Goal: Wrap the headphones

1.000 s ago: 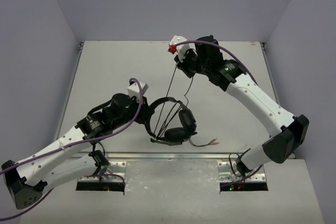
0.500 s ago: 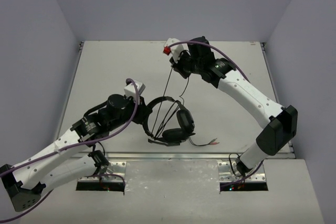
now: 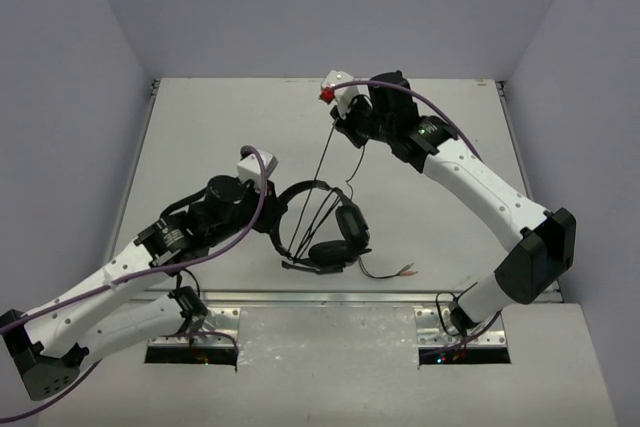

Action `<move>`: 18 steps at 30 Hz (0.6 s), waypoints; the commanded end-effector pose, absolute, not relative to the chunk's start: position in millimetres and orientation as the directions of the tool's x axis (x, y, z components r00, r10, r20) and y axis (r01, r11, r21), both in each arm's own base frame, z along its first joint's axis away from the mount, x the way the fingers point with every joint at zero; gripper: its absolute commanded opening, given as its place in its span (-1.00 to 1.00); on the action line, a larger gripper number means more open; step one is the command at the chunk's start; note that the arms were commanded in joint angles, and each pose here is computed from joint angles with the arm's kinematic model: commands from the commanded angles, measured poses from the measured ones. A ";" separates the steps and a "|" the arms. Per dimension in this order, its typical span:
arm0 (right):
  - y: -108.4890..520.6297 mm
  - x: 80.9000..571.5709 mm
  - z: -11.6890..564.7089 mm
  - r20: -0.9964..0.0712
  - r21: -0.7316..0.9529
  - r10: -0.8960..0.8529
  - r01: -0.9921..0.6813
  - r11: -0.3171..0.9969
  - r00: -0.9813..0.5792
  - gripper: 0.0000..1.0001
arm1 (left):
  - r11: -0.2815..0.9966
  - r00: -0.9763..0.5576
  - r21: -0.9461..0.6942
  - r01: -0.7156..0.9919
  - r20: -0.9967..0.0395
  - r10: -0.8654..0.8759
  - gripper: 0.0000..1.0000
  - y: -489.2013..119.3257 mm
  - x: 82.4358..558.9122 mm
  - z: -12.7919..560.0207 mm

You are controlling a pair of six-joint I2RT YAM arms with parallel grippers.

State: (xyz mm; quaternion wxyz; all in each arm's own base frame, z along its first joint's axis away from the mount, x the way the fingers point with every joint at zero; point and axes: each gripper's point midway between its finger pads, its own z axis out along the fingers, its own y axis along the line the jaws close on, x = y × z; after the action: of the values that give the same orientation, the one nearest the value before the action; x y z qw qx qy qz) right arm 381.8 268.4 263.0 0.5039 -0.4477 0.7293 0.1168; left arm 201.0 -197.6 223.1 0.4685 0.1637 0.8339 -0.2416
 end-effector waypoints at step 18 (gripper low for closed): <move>216.2 416.8 291.5 -0.849 -0.409 -0.529 -0.624 0.666 -0.008 -0.98 | 0.836 -0.551 -0.194 0.513 -0.822 0.147 -0.99 -202.6 199.5 229.1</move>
State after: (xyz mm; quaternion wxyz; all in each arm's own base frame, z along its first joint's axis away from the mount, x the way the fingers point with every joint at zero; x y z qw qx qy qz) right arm 388.9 243.4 254.4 0.5085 -0.4535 0.7267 0.0874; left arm 211.9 -200.4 205.5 0.4271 0.1686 0.8673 -0.1924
